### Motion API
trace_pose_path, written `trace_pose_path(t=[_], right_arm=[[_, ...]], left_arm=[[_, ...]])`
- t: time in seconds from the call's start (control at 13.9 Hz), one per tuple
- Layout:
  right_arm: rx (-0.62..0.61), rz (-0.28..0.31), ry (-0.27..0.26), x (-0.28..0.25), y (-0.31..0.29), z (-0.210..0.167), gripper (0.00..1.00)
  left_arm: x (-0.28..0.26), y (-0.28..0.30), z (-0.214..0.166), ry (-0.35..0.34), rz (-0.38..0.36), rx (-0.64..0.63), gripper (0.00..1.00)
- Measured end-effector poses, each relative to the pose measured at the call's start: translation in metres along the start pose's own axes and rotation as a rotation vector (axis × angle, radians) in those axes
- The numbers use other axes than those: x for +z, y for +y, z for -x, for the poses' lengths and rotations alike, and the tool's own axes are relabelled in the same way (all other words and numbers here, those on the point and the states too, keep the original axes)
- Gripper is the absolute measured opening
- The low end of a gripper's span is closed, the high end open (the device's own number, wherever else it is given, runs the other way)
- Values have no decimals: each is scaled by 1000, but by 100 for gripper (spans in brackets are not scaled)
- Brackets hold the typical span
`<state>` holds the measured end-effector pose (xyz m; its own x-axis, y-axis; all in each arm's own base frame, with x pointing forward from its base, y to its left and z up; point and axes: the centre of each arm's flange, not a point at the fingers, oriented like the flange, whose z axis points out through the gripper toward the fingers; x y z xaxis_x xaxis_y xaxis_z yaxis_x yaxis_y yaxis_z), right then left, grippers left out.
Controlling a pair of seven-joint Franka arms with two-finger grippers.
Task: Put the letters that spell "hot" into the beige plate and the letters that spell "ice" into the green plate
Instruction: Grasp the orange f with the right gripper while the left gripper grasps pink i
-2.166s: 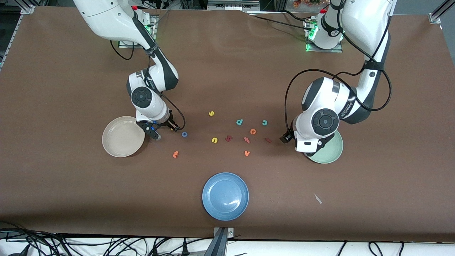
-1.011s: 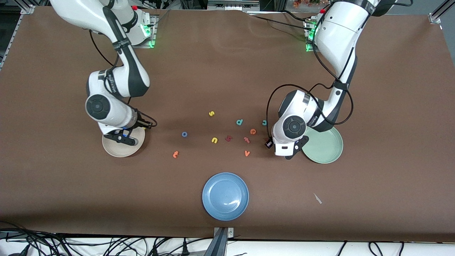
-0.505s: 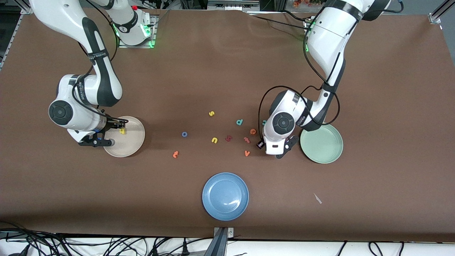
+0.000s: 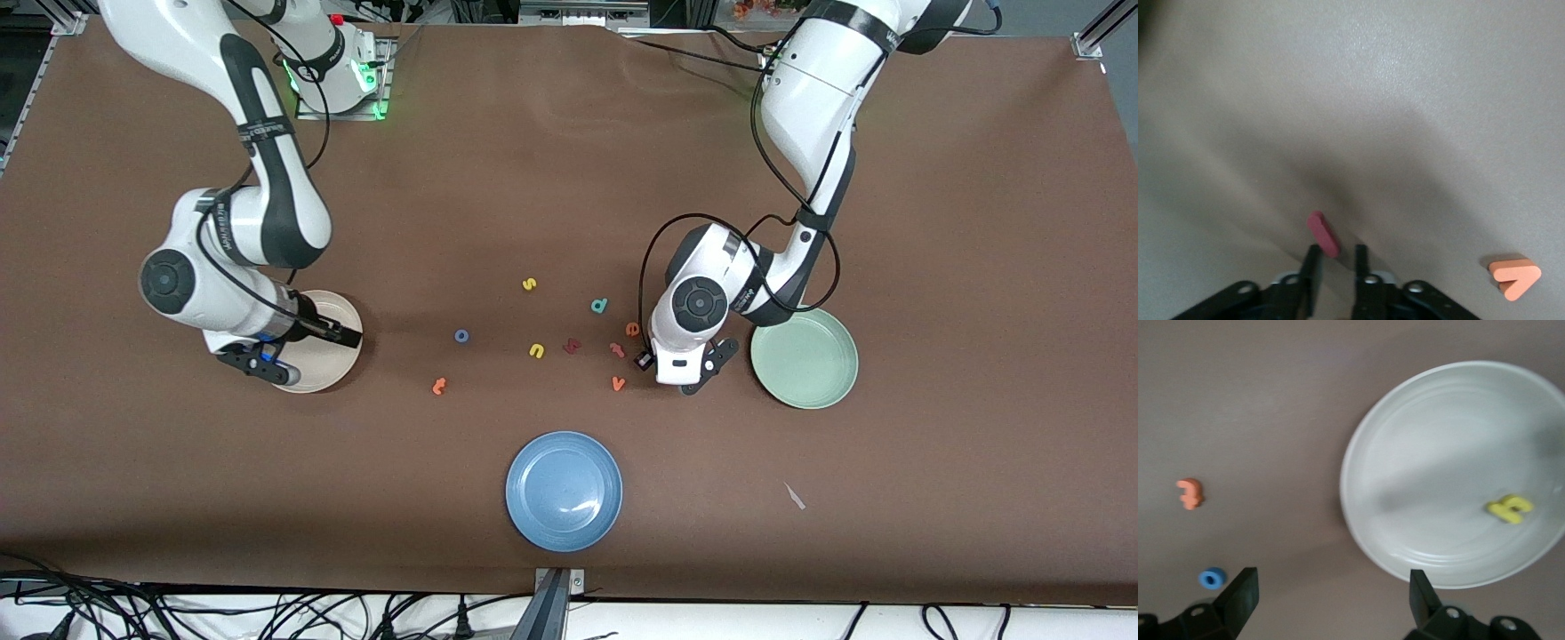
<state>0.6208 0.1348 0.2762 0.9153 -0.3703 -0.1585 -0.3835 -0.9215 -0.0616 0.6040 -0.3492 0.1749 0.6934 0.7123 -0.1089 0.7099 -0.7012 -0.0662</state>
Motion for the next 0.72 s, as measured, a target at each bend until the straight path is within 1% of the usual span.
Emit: trace_pose_path(t=[0.07, 0.22, 0.36, 0.51, 0.58, 0.65, 0.72], right_arm=[[1, -2, 0, 5, -15, 1, 100], [-15, -4, 2, 18, -44, 0, 100], [10, 0, 4, 37, -69, -3, 100], [43, 2, 19, 52, -91, -7, 100], [57, 1, 30, 59, -98, -11, 100], [65, -1, 42, 65, -103, -15, 100], [69, -3, 51, 72, -106, -17, 100]], left_arm=[[0, 0, -2, 1, 0, -3, 12], [1, -2, -6, 3, -2, -11, 13], [1, -2, -6, 3, -3, -14, 15], [1, -2, -7, 3, -3, -17, 16], [1, -2, -7, 2, -6, -18, 21], [1, -3, -7, 2, -7, -19, 24], [1, -3, -7, 2, -7, -19, 24]])
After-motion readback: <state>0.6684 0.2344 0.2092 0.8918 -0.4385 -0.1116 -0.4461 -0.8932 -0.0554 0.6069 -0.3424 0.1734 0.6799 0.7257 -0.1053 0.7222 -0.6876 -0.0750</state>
